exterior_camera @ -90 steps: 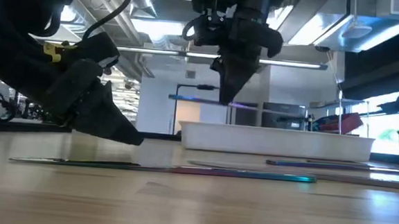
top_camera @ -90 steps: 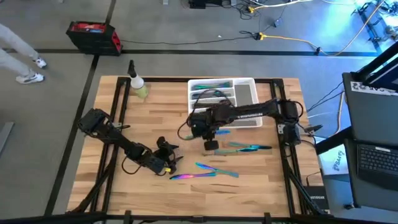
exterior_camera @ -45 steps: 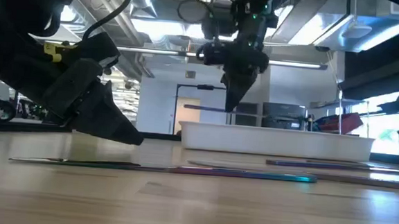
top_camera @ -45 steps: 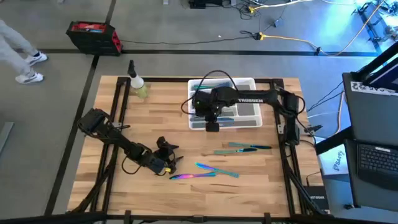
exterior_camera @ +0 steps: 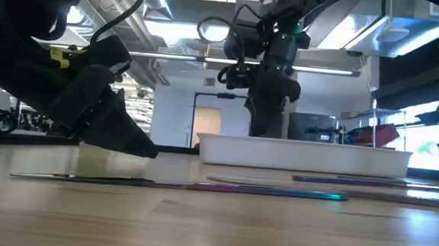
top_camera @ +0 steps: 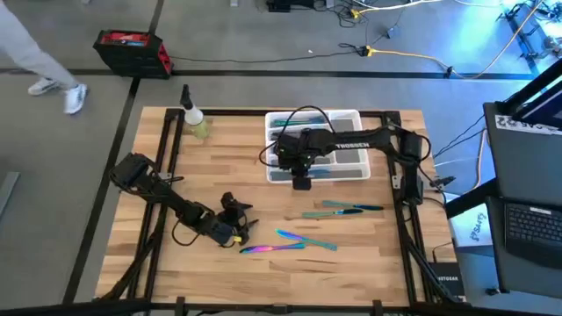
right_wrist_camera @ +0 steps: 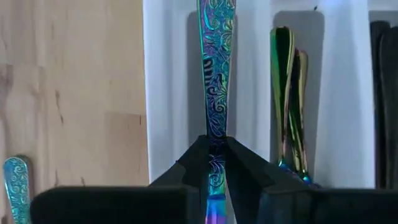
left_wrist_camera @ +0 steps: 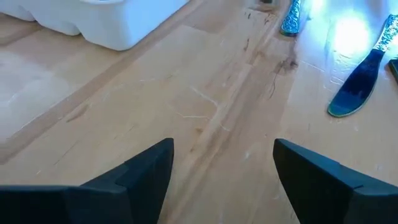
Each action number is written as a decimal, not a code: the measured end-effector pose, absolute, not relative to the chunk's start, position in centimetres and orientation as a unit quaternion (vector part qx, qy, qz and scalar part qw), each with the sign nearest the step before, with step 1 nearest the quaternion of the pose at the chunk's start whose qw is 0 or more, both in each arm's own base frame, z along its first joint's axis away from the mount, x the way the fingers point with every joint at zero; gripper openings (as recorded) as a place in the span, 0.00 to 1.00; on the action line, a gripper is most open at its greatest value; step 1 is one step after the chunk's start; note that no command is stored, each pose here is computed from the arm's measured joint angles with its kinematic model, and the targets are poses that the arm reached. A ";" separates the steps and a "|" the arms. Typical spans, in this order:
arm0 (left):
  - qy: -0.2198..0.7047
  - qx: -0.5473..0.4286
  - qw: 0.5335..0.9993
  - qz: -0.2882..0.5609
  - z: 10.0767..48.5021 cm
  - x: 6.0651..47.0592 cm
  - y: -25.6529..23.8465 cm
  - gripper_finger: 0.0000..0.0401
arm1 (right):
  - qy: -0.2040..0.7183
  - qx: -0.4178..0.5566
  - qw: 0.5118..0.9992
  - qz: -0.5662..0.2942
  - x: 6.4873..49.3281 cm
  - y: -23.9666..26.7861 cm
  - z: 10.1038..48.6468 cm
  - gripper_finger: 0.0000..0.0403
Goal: Sort silverware
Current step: Put the blue knife on the white silverware tray
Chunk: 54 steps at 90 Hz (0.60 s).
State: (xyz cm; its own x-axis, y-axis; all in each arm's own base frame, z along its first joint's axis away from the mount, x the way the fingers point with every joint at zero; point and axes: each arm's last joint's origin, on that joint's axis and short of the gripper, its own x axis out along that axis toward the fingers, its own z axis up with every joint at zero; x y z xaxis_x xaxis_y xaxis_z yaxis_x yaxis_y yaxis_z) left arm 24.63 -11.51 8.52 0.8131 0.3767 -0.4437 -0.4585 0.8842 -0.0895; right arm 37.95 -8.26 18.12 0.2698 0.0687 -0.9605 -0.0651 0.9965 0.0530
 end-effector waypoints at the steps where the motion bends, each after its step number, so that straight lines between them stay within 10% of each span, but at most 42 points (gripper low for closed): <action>1: 0.212 -0.097 0.947 0.220 8.5 24.6 -11.5 0.65 | 0.602 0.002 0.797 0.042 38.0 -8.3 18.1 0.08; 54: 0.211 -0.097 0.947 0.221 8.5 24.6 -11.5 0.65 | 0.606 0.026 0.795 0.033 37.9 -8.2 18.0 0.22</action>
State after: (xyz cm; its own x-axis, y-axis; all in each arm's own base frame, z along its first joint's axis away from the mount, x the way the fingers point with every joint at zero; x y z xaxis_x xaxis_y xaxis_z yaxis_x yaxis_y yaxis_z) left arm 24.63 -11.50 8.53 0.8132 0.3772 -0.4432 -0.4594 0.8836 -0.0908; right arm 37.86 -8.17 18.03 0.2640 0.0833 -0.9609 -0.0202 0.9965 0.0809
